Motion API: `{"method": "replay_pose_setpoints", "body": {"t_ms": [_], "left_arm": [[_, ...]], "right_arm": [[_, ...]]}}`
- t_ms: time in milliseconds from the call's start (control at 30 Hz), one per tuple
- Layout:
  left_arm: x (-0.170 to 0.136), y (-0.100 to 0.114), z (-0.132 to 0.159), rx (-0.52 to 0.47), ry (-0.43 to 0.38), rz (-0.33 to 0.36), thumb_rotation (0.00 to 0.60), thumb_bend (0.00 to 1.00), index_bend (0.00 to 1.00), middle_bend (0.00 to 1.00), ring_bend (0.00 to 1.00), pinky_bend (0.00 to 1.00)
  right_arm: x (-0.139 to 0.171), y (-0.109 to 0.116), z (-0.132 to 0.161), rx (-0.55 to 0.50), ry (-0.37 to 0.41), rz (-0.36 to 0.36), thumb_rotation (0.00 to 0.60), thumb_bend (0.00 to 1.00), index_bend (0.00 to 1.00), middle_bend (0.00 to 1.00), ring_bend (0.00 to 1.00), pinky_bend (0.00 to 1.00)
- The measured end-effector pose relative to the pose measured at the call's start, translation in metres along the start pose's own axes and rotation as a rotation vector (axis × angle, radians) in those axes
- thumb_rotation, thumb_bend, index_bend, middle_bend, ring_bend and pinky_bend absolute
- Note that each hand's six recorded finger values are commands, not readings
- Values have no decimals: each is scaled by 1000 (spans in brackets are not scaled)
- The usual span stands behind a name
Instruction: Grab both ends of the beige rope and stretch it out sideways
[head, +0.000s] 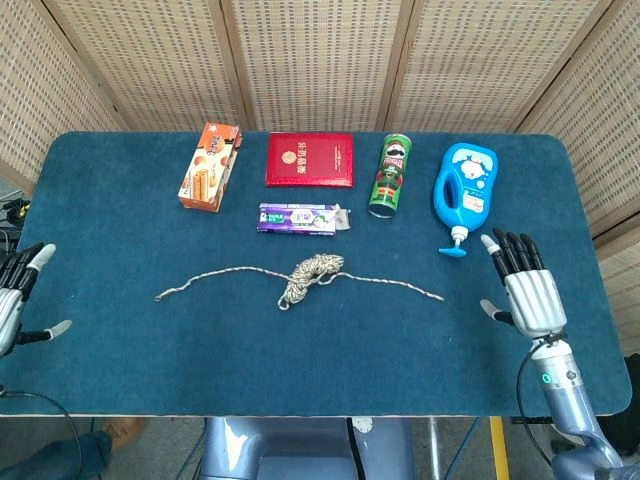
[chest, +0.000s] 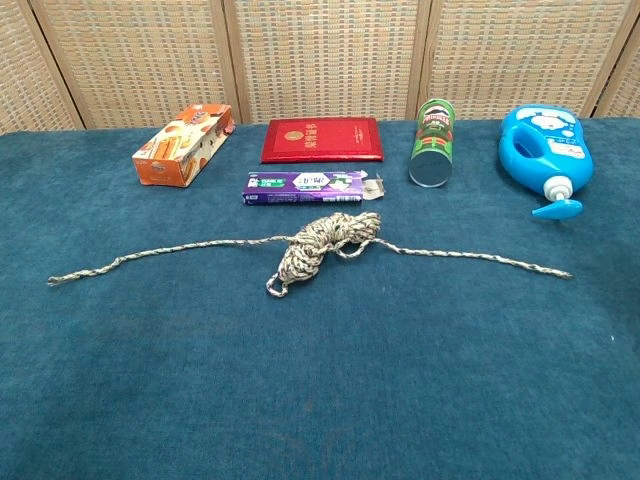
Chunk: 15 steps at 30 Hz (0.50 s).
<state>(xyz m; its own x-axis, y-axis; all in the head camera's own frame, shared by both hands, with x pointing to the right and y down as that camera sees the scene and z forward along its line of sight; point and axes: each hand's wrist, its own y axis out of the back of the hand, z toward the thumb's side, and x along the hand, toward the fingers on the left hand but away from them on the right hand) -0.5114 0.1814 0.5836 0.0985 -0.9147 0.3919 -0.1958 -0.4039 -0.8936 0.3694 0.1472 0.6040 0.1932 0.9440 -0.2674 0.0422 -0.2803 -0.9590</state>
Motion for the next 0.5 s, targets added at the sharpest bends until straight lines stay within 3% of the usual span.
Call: {"method": "replay_pose_setpoints", "body": {"t_ms": [167, 500], "left_arm": [[-22, 2, -6, -1, 22, 16, 600, 0, 0, 0, 0, 0], [-45, -7, -10, 1, 36, 19, 600, 0, 0, 0, 0, 0]], "right_arm": [[27, 9, -10, 42, 17, -29, 600, 0, 0, 0, 0, 0], [69, 18, -31, 73, -25, 9, 600, 0, 0, 0, 0, 0]]}}
